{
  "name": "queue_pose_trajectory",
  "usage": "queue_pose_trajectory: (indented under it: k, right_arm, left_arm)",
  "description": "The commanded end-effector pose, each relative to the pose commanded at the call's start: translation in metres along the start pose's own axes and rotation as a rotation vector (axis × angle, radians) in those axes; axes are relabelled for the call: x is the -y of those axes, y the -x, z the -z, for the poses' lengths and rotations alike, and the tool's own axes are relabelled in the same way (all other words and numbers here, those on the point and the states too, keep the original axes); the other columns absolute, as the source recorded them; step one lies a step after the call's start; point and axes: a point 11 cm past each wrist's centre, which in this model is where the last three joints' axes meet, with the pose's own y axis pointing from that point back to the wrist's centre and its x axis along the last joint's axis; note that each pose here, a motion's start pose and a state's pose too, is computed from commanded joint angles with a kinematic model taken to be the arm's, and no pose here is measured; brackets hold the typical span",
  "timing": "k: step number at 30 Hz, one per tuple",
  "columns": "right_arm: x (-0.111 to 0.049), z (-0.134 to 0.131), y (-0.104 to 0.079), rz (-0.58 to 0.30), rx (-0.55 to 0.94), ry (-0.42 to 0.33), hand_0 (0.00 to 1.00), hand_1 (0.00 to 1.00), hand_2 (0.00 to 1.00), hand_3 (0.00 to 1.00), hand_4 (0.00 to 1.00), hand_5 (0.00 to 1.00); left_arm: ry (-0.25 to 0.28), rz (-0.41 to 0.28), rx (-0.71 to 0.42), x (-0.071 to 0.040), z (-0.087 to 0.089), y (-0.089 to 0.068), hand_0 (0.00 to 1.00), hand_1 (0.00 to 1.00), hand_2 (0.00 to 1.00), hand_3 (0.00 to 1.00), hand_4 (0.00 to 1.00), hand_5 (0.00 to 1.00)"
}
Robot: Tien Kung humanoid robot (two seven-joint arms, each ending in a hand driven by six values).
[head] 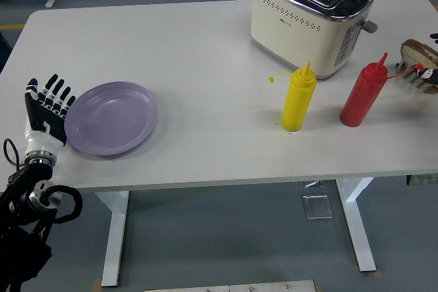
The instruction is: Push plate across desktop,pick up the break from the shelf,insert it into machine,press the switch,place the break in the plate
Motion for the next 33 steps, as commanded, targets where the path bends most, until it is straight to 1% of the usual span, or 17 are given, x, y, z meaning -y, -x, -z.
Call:
queue_pose_trajectory:
  k: [4, 5, 10, 11, 16, 17, 22, 23, 28, 29, 33]
  right_arm:
    - [0.005, 0.000, 0.000, -0.018, -0.011, 0.012, 0.870, 0.822, 0.858, 0.873, 0.763, 0.314]
    - [0.006, 0.000, 0.000, -0.023, -0.014, 0.015, 0.774, 0.765, 0.781, 0.814, 0.745, 0.300]
    - [0.012, 0.000, -0.001, -0.044, -0.025, 0.025, 0.774, 0.765, 0.781, 0.814, 0.745, 0.300]
    - [0.012, 0.000, -0.001, -0.045, -0.028, 0.027, 0.692, 0.705, 0.717, 0.768, 0.719, 0.277]
    - [0.016, 0.000, 0.001, -0.048, -0.038, 0.037, 0.692, 0.705, 0.717, 0.768, 0.719, 0.277]
    - [0.017, -0.001, 0.002, -0.048, -0.039, 0.039, 0.607, 0.652, 0.657, 0.721, 0.677, 0.239]
    - [0.019, -0.003, 0.006, -0.042, -0.050, 0.052, 0.607, 0.652, 0.657, 0.721, 0.677, 0.239]
    - [0.020, -0.003, 0.007, -0.042, -0.052, 0.054, 0.548, 0.608, 0.619, 0.678, 0.609, 0.171]
    - [0.022, -0.003, 0.009, -0.055, -0.069, 0.056, 0.548, 0.608, 0.619, 0.678, 0.609, 0.171]
    - [0.022, -0.003, 0.009, -0.058, -0.072, 0.055, 0.473, 0.553, 0.566, 0.607, 0.525, 0.107]
    - [0.024, -0.002, 0.008, -0.076, -0.086, 0.048, 0.473, 0.553, 0.566, 0.607, 0.525, 0.107]
  left_arm:
    - [-0.021, 0.030, 0.001, 0.003, 0.007, 0.012, 0.931, 0.907, 0.887, 0.810, 0.609, 0.998]
    - [-0.026, 0.035, 0.001, 0.003, 0.008, 0.014, 0.929, 0.907, 0.886, 0.810, 0.607, 0.998]
    - [-0.050, 0.055, 0.001, 0.003, 0.017, 0.022, 0.929, 0.907, 0.886, 0.810, 0.607, 0.998]
    - [-0.054, 0.059, 0.001, 0.003, 0.018, 0.023, 0.927, 0.906, 0.885, 0.810, 0.602, 0.998]
    - [-0.078, 0.080, 0.005, 0.003, 0.026, 0.031, 0.927, 0.906, 0.885, 0.810, 0.602, 0.998]
    - [-0.083, 0.084, 0.006, 0.003, 0.027, 0.032, 0.923, 0.903, 0.882, 0.809, 0.601, 0.998]
    - [-0.110, 0.109, 0.013, 0.004, 0.035, 0.041, 0.923, 0.903, 0.882, 0.809, 0.601, 0.998]
    - [-0.115, 0.112, 0.013, 0.004, 0.037, 0.043, 0.920, 0.901, 0.880, 0.809, 0.601, 0.998]
    - [-0.137, 0.131, 0.012, 0.005, 0.044, 0.052, 0.920, 0.901, 0.880, 0.809, 0.601, 0.998]
    - [-0.141, 0.137, 0.011, 0.006, 0.045, 0.055, 0.916, 0.899, 0.880, 0.808, 0.601, 0.998]
    - [-0.157, 0.163, 0.006, 0.006, 0.052, 0.069, 0.916, 0.899, 0.880, 0.808, 0.601, 0.998]
